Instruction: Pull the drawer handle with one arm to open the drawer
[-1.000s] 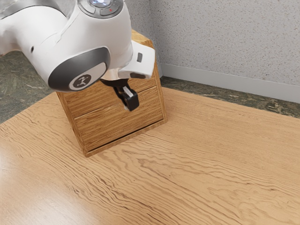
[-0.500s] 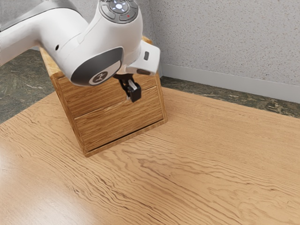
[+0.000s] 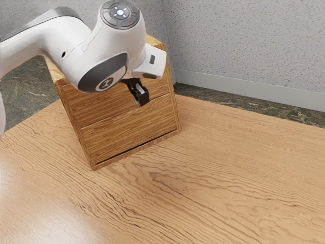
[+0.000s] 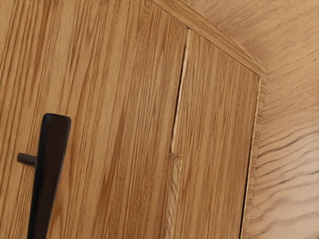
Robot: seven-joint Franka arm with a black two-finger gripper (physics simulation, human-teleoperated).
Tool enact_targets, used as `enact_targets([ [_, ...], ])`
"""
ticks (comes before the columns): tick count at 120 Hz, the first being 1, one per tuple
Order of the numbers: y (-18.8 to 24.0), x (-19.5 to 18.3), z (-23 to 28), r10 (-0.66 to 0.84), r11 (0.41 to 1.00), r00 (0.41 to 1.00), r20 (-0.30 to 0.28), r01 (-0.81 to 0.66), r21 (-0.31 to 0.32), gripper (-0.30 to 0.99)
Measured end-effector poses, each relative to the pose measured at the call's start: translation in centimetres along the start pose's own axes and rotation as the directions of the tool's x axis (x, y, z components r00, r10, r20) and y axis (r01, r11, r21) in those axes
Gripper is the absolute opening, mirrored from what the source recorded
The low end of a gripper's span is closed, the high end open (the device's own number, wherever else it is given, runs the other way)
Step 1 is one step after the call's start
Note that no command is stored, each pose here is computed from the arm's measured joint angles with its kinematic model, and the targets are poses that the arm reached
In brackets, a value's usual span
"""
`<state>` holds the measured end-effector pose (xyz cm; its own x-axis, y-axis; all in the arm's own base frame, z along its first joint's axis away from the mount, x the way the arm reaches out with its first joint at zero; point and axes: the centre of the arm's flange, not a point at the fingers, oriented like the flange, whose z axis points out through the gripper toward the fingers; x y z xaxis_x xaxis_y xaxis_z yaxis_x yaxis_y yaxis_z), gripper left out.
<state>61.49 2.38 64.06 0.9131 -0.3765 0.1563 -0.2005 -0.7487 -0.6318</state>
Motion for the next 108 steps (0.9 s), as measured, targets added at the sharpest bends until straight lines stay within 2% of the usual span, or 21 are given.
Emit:
enact_targets([
  [17,-0.2,0.2,0.2,0.003,1.0,1.0,-0.021,-0.003,0.003,0.69],
  [60,-0.3,0.6,2.3,0.005,1.0,1.0,-0.026,-0.005,-0.008,0.7],
  [86,-1.3,0.8,1.5,-0.009,1.0,0.999,-0.048,0.009,0.003,0.69],
  [108,-2.4,0.6,3.2,-0.023,1.0,0.999,-0.029,0.023,0.005,0.69],
])
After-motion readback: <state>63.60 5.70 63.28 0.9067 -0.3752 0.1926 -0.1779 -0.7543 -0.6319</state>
